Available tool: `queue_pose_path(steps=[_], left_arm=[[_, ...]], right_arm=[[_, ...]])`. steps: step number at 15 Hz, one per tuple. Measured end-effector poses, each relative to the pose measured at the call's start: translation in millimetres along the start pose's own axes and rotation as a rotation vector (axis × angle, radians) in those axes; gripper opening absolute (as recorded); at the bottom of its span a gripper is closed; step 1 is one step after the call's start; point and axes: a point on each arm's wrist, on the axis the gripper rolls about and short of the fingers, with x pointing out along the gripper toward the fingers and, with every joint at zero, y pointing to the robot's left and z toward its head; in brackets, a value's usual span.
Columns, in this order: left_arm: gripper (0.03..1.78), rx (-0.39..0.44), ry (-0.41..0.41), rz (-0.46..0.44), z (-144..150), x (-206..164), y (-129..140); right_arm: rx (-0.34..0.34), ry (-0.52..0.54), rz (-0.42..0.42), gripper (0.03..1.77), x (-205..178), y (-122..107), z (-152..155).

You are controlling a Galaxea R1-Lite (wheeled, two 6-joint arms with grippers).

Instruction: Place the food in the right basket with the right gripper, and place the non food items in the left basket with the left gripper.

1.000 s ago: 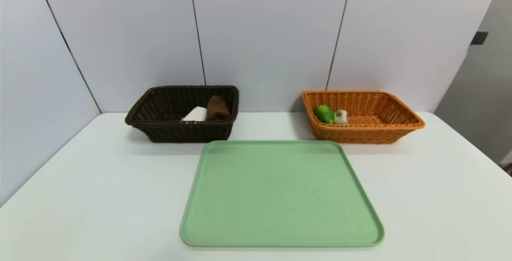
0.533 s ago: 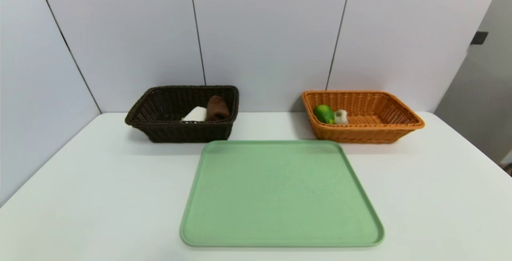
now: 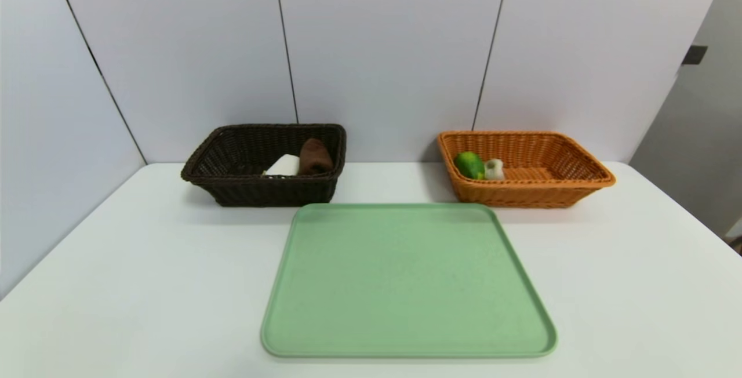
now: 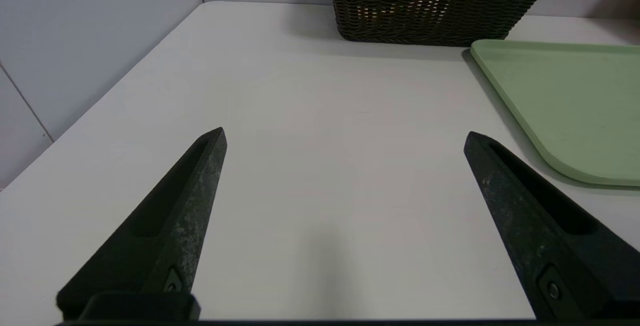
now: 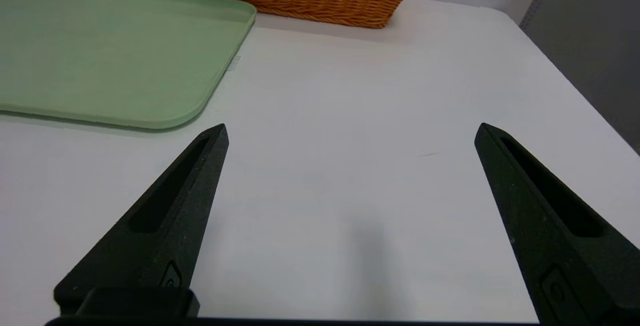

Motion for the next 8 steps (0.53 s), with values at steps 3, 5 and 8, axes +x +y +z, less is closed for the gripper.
queue_pose_path(steps=[3,5,8], left_arm=[[1.69,-0.013,0.0,0.001,0.0,0.0,0.0],[1.69,-0.013,0.0,0.001,0.0,0.0,0.0],[1.69,-0.013,0.0,0.001,0.0,0.0,0.0]], right_arm=[[0.054,0.001,-0.033,1.7,0.0,-0.8,0.0],[0.069,-0.001,-0.035,1.7,0.0,-0.8,0.2],[0.076,-0.002,-0.035,1.7,0.0,-0.8,0.3]])
